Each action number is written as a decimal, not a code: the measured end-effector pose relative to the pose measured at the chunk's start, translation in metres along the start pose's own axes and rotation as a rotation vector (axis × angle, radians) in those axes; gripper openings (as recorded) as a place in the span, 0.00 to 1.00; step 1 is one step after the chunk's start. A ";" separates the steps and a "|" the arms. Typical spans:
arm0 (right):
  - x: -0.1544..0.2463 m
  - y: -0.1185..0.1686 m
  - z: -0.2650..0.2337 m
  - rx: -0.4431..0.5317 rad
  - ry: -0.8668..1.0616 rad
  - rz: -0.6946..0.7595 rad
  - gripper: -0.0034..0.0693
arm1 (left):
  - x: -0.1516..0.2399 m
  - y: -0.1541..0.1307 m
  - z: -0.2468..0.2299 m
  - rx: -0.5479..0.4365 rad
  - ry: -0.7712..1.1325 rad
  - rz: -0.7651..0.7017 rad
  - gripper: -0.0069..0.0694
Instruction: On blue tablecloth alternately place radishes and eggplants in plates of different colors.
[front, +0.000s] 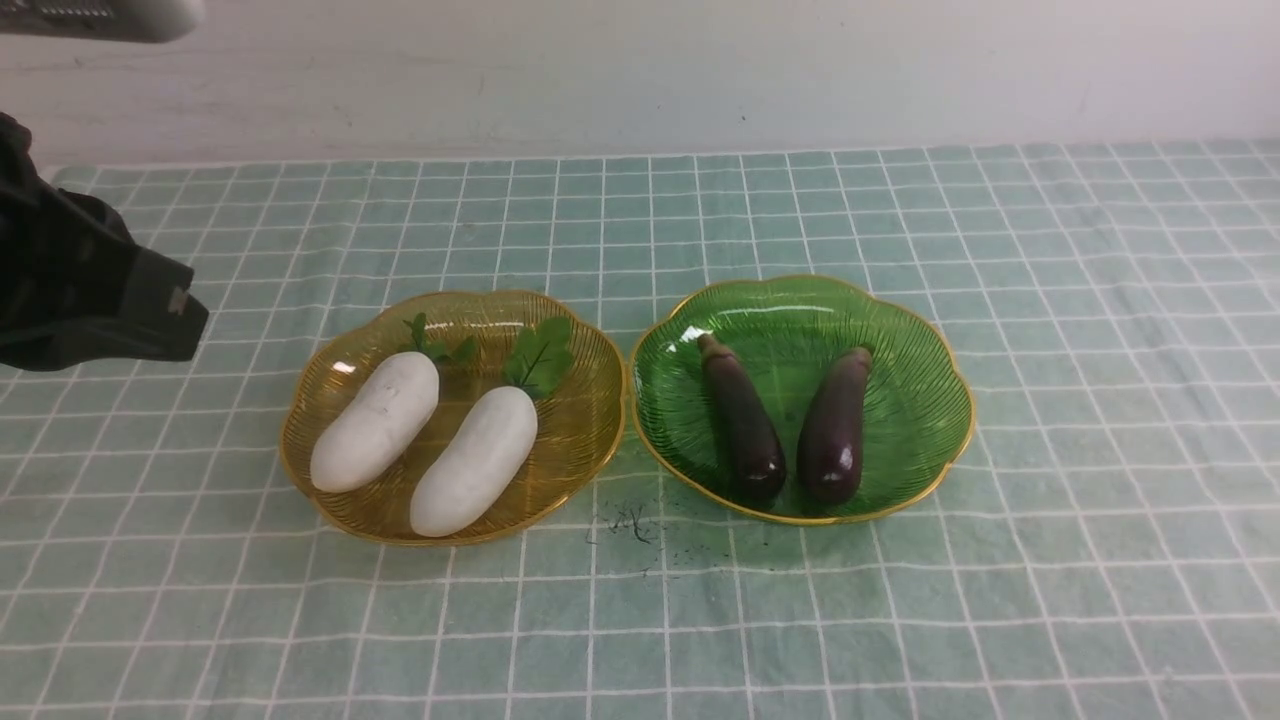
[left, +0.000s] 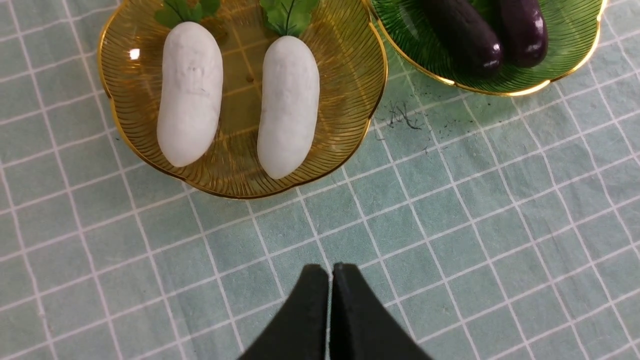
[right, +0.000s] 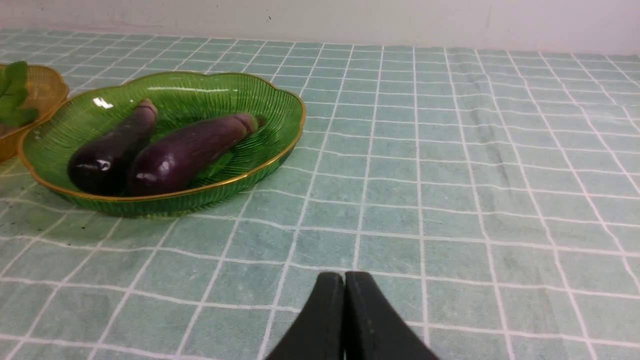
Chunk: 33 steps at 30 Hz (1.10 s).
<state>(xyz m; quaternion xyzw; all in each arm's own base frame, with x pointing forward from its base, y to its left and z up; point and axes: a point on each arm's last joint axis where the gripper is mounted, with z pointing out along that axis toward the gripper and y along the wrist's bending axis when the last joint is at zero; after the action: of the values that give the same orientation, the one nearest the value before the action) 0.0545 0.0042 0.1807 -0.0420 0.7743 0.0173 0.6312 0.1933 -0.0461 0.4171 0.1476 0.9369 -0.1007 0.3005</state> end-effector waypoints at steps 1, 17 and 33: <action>0.000 -0.001 0.000 0.021 0.001 0.004 0.03 | 0.000 0.000 0.000 0.000 0.000 0.000 0.08; 0.000 -0.004 0.000 0.079 0.001 0.040 0.03 | 0.014 -0.003 -0.019 -0.034 -0.049 0.019 0.08; 0.000 -0.004 0.000 0.079 0.000 0.041 0.03 | 0.151 -0.014 -0.002 -0.029 -0.652 -0.070 0.08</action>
<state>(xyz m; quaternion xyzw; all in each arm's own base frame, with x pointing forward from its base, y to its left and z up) 0.0546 -0.0002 0.1808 -0.0009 0.7753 -0.0004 0.6316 0.0708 -0.0261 0.3304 0.0709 0.7973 -0.1399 0.5828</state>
